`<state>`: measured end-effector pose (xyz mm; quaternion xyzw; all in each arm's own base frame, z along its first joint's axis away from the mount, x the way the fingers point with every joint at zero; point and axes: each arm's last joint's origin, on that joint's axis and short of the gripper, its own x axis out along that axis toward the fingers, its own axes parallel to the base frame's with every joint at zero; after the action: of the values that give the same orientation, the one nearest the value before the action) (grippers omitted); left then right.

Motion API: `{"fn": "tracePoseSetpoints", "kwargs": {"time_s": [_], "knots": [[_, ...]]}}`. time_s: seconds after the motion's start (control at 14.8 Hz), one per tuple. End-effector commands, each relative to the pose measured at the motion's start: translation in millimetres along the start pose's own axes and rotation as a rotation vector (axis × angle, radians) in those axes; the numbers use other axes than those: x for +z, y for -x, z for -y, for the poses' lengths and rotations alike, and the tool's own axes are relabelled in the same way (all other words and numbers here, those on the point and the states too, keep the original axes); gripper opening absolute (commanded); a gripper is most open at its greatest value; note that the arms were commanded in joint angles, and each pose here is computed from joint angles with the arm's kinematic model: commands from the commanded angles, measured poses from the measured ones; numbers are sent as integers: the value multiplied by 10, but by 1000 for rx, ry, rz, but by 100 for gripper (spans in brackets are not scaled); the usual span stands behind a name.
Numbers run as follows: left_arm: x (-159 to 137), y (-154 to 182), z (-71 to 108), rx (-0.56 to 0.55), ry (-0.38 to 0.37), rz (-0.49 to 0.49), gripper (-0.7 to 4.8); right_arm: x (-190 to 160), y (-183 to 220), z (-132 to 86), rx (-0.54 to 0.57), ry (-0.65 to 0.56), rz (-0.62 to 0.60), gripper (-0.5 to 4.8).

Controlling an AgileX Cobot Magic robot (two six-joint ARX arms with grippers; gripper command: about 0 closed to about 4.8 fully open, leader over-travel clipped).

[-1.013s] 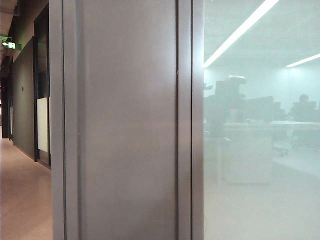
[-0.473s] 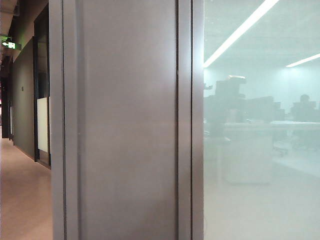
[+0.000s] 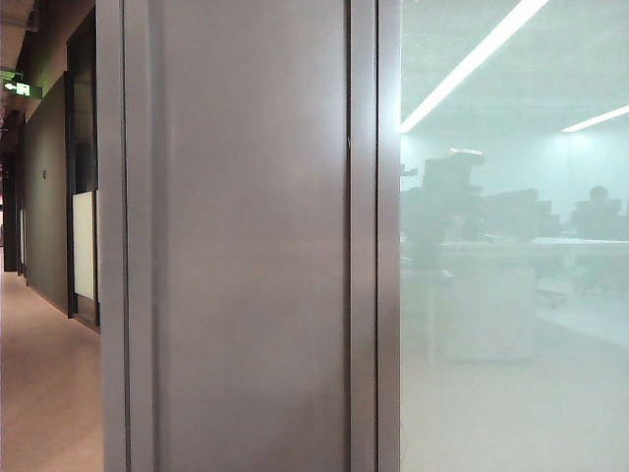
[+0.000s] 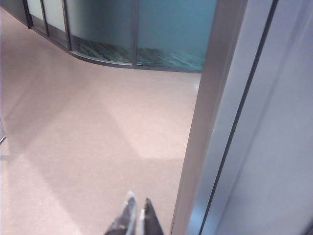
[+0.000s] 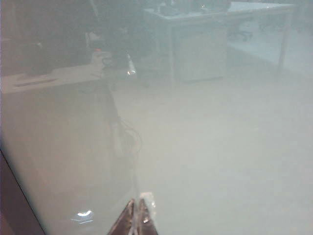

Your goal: Raise the arm to find the leftmost switch on the wall and turn off the lights.

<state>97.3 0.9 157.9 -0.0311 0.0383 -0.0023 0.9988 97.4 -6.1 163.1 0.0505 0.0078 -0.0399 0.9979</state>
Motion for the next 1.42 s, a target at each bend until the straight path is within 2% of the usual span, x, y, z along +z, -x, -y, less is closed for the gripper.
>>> {"fn": "tracePoseSetpoints", "kwargs": {"time_s": [0.07, 0.2, 0.27, 0.34, 0.54, 0.68, 0.88, 1.01, 1.22, 1.42], "knots": [[66, 4, -3, 17, 42, 65, 21, 104, 13, -11, 8, -6, 76, -1], [190, 23, 4, 10, 69, 178, 21, 229, 39, -22, 12, -7, 137, -1], [339, 63, 14, 0, 67, 291, 20, 388, 84, -34, 9, -9, 193, -1], [463, 107, 21, -5, 64, 356, 17, 522, 129, -41, -4, -13, 237, -1], [839, 277, 49, -19, 64, 481, 4, 926, 286, -56, -68, -30, 360, -1], [1255, 489, 74, -1, 25, 605, -6, 1351, 366, -86, -101, -12, 472, -1], [1710, 600, 103, 31, -66, 667, -6, 1798, 263, -134, -104, 8, 485, -1], [2246, 554, 134, 32, -76, 734, -6, 2382, -30, -201, -100, 10, 498, -1], [2705, 310, 156, 36, -86, 771, -6, 2896, -395, -264, -89, 7, 546, -1], [3125, -124, 172, 33, -87, 740, -6, 3302, -730, -313, -86, 4, 577, -1]]}}
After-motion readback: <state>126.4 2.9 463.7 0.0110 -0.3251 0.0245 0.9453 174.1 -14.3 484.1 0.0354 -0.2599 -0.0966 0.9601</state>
